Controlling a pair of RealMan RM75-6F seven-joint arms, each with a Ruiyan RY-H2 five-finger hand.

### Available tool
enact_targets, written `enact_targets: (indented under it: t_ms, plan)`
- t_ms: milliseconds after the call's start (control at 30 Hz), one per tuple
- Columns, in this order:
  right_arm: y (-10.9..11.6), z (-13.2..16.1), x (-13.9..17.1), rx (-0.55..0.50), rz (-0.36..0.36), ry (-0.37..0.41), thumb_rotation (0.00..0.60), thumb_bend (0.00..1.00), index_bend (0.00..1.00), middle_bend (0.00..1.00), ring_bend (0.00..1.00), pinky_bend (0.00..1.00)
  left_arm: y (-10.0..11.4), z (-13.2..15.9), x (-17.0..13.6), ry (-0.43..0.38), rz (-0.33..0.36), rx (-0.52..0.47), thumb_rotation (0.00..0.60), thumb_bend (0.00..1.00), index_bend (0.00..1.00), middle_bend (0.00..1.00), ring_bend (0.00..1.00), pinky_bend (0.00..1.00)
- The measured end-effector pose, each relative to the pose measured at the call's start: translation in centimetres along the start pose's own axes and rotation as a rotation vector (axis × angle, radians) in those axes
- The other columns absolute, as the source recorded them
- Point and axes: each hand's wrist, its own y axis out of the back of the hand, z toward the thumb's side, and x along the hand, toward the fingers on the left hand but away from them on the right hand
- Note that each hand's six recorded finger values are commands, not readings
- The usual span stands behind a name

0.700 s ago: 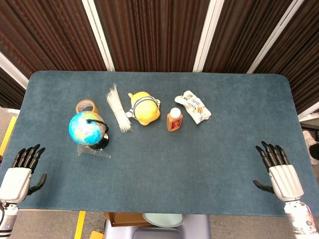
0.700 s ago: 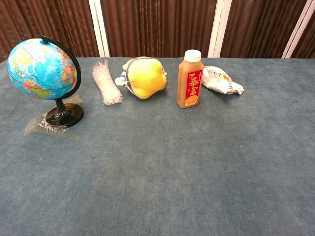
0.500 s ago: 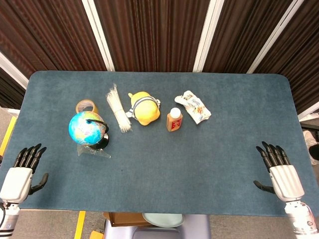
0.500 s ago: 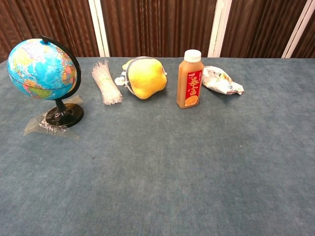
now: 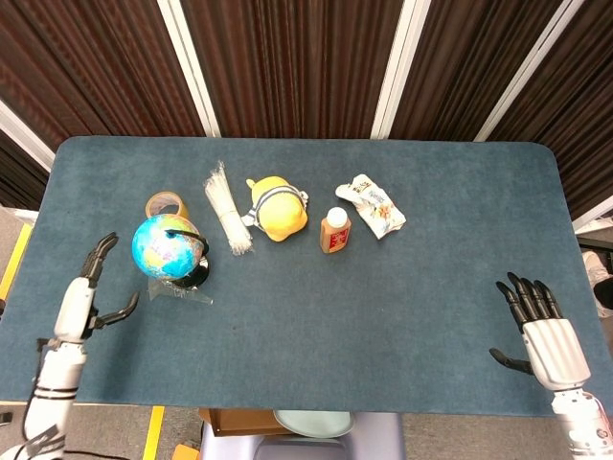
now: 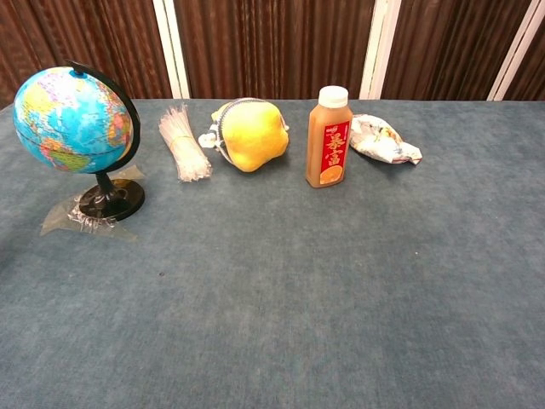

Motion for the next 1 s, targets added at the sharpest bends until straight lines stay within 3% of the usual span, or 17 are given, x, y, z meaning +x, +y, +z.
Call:
enact_targets:
  t_ms: [167, 333, 1000]
  plan:
    - [1.2, 0.0, 0.1, -0.031, -0.062, 0.013, 0.6, 0.18, 0.0, 0.0, 0.0, 0.0, -1.8, 0.7, 2.6, 0.008, 0.0, -0.018, 0.6, 0.38, 0.0, 0.0, 0.0, 0.0]
    - [2.0, -0.5, 0.3, -0.062, -0.095, 0.008, 0.6, 0.18, 0.0, 0.0, 0.0, 0.0, -2.2, 0.3, 3.9, 0.023, 0.018, 0.007, 0.6, 0.37, 0.0, 0.0, 0.0, 0.0]
    - [2.2, -0.8, 0.6, -0.072, -0.081, -0.007, 0.6, 0.18, 0.0, 0.0, 0.0, 0.0, -2.3, -0.9, 5.6, 0.068, 0.025, -0.05, 0.6, 0.33, 0.0, 0.0, 0.0, 0.0]
